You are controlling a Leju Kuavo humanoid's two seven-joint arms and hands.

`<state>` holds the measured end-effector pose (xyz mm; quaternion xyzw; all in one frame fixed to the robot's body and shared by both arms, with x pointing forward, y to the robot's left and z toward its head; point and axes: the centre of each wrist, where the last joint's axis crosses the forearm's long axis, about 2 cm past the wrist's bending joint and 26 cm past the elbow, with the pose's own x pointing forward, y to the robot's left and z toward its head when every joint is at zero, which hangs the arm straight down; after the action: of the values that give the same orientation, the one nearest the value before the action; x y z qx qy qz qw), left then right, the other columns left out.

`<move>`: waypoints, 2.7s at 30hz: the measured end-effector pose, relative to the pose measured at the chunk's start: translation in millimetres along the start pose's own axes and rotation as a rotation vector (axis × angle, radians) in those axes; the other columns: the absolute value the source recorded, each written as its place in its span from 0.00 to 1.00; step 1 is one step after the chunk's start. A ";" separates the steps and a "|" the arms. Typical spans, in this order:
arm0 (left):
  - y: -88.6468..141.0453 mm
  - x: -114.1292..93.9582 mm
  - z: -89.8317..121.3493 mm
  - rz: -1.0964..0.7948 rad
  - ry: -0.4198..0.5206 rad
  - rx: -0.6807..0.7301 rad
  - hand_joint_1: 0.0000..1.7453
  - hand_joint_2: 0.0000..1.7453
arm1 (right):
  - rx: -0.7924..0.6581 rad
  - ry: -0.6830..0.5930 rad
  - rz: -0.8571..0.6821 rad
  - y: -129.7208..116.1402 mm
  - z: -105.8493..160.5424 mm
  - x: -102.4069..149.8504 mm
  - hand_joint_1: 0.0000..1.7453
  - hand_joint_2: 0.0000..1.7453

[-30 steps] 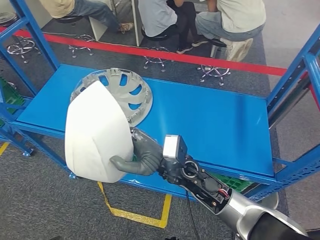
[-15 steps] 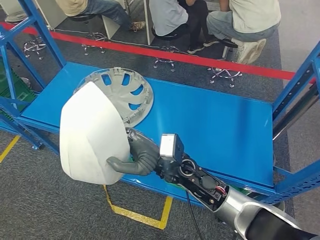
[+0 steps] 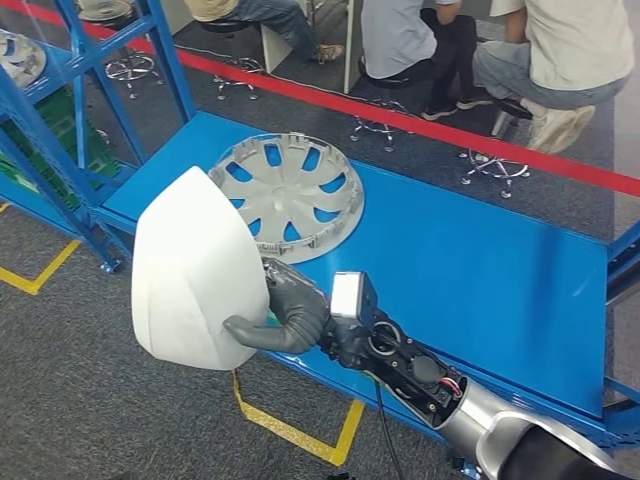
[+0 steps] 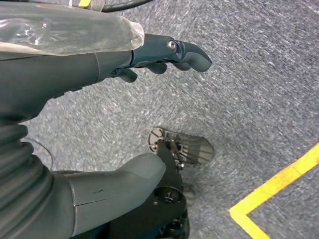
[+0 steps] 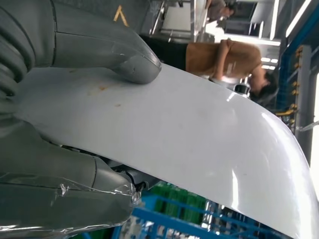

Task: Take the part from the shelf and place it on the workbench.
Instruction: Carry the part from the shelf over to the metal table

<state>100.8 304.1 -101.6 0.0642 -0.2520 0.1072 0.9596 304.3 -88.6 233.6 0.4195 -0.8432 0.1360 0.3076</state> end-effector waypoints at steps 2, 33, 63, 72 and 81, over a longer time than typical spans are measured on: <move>-2.2 0.2 0.2 0.002 0.000 -0.004 0.00 1.00 | 0.003 -0.001 -0.001 -0.1 -0.2 0.1 1.00 1.00; -13.0 1.5 1.1 -0.001 0.012 -0.025 0.00 1.00 | 0.014 -0.006 -0.014 -0.7 1.4 -1.3 1.00 1.00; -20.2 8.0 0.1 -0.022 0.012 -0.042 0.00 1.00 | 0.017 -0.011 -0.039 -0.5 2.4 -1.4 1.00 1.00; -21.5 7.1 0.6 -0.022 0.011 -0.045 0.00 1.00 | 0.028 -0.025 -0.050 -0.2 1.2 -1.2 1.00 1.00; -23.2 6.0 1.1 -0.021 0.013 -0.048 0.00 1.00 | 0.024 -0.024 -0.049 0.2 1.8 -1.4 1.00 1.00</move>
<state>110.9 282.5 -99.3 0.0431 -0.2474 0.0916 0.9636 304.1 -88.4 231.3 0.4453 -0.8346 0.1336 0.2955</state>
